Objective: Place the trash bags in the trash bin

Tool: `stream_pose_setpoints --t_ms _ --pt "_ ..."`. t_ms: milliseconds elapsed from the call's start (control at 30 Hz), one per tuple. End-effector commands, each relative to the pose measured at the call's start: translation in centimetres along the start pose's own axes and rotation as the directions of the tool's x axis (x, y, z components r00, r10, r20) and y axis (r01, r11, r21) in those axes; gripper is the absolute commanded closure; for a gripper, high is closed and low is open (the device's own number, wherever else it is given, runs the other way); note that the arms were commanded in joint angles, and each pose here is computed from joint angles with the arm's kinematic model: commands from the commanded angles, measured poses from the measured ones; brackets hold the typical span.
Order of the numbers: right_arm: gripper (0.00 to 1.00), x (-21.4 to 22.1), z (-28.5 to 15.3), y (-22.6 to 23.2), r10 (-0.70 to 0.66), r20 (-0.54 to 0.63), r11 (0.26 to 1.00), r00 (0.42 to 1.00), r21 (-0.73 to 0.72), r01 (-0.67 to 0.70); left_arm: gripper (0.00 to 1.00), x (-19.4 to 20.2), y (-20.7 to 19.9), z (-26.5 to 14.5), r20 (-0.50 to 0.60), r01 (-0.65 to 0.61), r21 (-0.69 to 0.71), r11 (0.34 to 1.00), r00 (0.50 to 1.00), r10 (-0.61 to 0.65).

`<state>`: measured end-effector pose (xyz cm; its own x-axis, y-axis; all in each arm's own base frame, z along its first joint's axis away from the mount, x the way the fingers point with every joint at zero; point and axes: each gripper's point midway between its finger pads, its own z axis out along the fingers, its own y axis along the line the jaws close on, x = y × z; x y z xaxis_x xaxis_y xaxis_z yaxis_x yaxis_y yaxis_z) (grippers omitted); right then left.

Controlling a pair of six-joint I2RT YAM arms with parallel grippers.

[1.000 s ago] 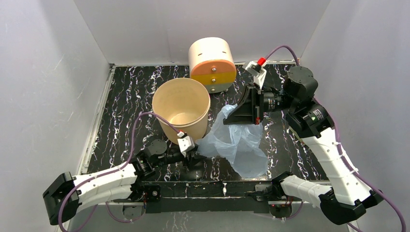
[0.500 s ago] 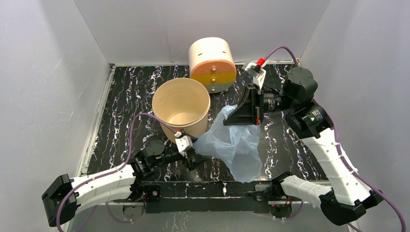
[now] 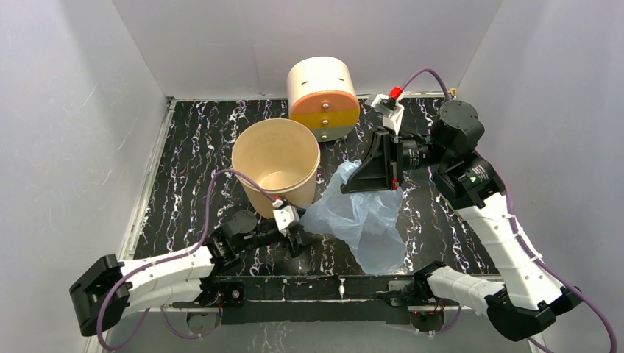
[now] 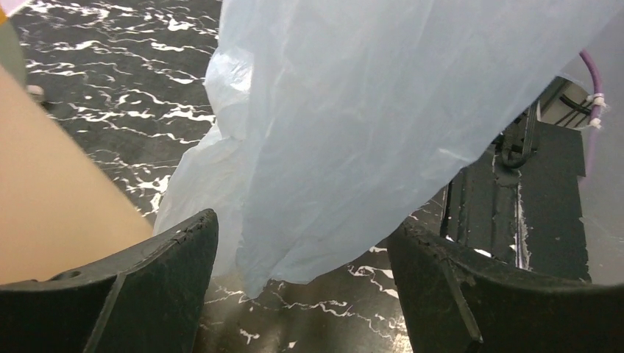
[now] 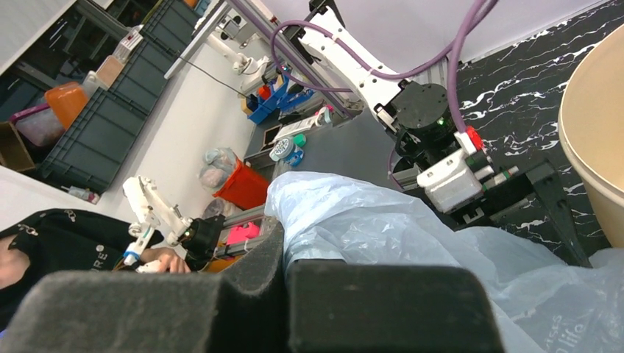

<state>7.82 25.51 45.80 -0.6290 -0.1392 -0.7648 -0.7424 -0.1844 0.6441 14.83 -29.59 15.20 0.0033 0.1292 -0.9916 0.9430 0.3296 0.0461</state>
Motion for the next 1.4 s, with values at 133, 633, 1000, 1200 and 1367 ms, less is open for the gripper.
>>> stream_pose_setpoints --t_ms 133,633,1000,1200,1367 --pt "0.97 -1.4 0.7 -1.7 -0.003 0.014 1.0 1.0 0.005 0.003 0.58 -4.2 -0.3 1.7 0.108 -0.011 0.039 0.999 0.994 0.006" --pt "0.95 -2.3 -4.5 -12.7 -0.075 0.205 0.732 0.976 0.676 -0.086 1.0 -15.1 -1.3 -1.3 0.134 0.093 0.091 0.992 0.985 -0.104" --pt "0.97 -6.0 -11.3 -9.6 -0.416 0.357 0.525 0.836 0.845 -0.1 1.0 -22.4 3.3 4.3 -0.01 0.009 -0.016 1.0 1.0 -0.009" --pt "0.97 -6.9 -14.3 -6.0 -0.555 0.357 0.455 0.752 0.886 -0.085 1.0 -29.0 5.7 8.3 0.153 -0.083 -0.037 0.996 0.984 0.088" --pt "0.98 -6.2 -14.6 -5.3 -0.564 0.378 0.469 0.734 0.878 -0.091 1.0 -34.2 9.1 9.8 0.226 -0.167 -0.126 0.978 0.955 0.192"
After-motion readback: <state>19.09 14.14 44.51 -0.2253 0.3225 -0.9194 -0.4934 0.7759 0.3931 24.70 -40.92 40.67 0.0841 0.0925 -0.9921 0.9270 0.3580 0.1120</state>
